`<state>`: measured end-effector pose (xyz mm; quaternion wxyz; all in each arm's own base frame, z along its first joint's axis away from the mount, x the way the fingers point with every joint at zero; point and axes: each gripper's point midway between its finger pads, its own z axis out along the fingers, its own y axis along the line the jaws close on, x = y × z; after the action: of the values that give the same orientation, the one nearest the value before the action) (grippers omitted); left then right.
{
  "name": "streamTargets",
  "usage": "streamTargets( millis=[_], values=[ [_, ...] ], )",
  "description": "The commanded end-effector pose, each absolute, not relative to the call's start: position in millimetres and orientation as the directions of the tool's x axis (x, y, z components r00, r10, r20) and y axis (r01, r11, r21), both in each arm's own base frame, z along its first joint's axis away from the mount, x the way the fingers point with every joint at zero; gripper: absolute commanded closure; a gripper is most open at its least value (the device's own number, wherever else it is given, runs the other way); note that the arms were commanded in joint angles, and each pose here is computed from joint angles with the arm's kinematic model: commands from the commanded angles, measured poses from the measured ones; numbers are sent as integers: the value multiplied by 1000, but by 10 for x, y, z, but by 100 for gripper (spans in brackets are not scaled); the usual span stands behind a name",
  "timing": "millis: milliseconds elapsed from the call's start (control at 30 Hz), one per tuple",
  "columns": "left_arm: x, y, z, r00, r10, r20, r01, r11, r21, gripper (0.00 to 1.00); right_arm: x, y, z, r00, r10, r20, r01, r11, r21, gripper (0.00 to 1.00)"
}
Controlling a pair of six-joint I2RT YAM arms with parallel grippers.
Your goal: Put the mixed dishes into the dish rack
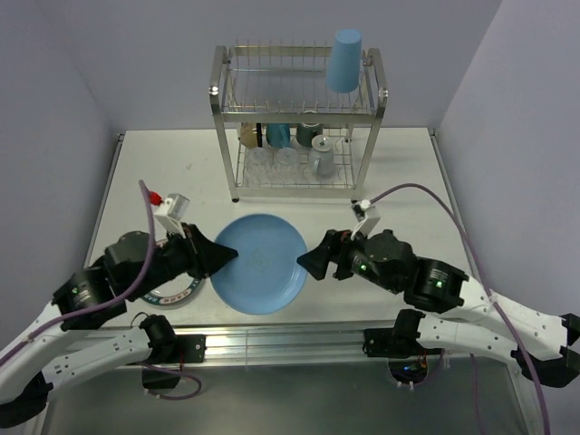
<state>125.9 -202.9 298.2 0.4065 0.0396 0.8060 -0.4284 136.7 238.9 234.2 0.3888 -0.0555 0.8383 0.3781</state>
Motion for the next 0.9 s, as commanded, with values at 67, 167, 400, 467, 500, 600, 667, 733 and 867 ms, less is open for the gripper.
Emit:
streamTargets(
  millis=[67,167,400,467,500,600,667,733,867],
  values=[
    [1574,-1655,4663,-277,-539,-796,529,606,-594,100,1591,1701,2761,-532,352,-771,-239,810,535,0],
    [1859,-1568,5114,-103,-532,-841,483,712,-510,100,1551,1546,2777,-518,358,-777,-228,818,529,0],
    [2411,-1257,5991,332,-353,-875,215,931,-294,100,1464,1452,2542,-557,335,-760,-205,832,516,1],
    [2515,-1176,6221,437,-296,-850,109,955,-276,100,1453,1462,2428,-572,320,-755,-199,839,506,1],
    [2501,-1138,6347,472,-298,-830,101,953,-285,100,1446,1474,2388,-581,318,-750,-195,840,507,1],
    [2580,-1149,6586,567,-223,-793,16,965,-260,100,1448,1509,2281,-595,304,-744,-190,846,498,1],
    [2740,-1200,6591,602,-110,-791,-116,968,-223,100,1449,1539,2232,-603,295,-741,-191,848,494,1],
    [2812,-1216,6597,617,-41,-786,-189,961,-199,100,1449,1590,2216,-608,294,-738,-201,842,501,1],
    [3223,-1400,6492,599,-11,-800,-270,939,-214,100,1472,1674,2102,-617,280,-735,-208,843,496,1]
  ],
)
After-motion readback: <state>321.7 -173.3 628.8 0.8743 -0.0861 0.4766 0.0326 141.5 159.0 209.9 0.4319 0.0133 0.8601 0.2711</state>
